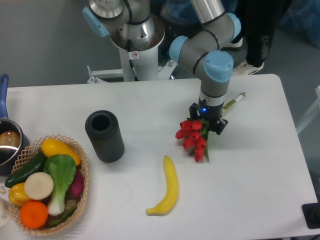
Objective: Pick up the flowers from the table
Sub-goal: 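Lift the gripped red tulips up off the table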
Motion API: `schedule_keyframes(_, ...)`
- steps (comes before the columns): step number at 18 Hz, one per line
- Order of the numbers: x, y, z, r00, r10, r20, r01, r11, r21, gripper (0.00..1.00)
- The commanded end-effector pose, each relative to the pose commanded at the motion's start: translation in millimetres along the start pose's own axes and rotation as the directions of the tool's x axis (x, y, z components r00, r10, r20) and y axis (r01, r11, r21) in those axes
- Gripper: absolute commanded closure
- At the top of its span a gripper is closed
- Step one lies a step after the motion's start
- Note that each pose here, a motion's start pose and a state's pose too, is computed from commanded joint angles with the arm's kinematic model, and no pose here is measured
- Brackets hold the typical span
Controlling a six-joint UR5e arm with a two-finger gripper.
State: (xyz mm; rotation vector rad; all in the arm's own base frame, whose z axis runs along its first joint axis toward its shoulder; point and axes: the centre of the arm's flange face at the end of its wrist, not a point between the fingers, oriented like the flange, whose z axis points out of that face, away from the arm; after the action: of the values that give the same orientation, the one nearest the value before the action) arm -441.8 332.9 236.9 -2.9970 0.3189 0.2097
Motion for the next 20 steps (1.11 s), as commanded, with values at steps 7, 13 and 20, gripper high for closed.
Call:
schedule_keyframes(7, -30, -1, -28, 0.999, -0.010, 0.042, 0.010, 1.000, 0.006, 0.93)
schedule_keyframes(13, -34, 5, -32, 0.999, -0.023, 0.040, 0.023, 1.000, 0.005, 0.92)
schedule_keyframes(20, -57, 20, -71, 0.976, -0.203, 0.076, 0.201, 0.979, 0.043, 0.92)
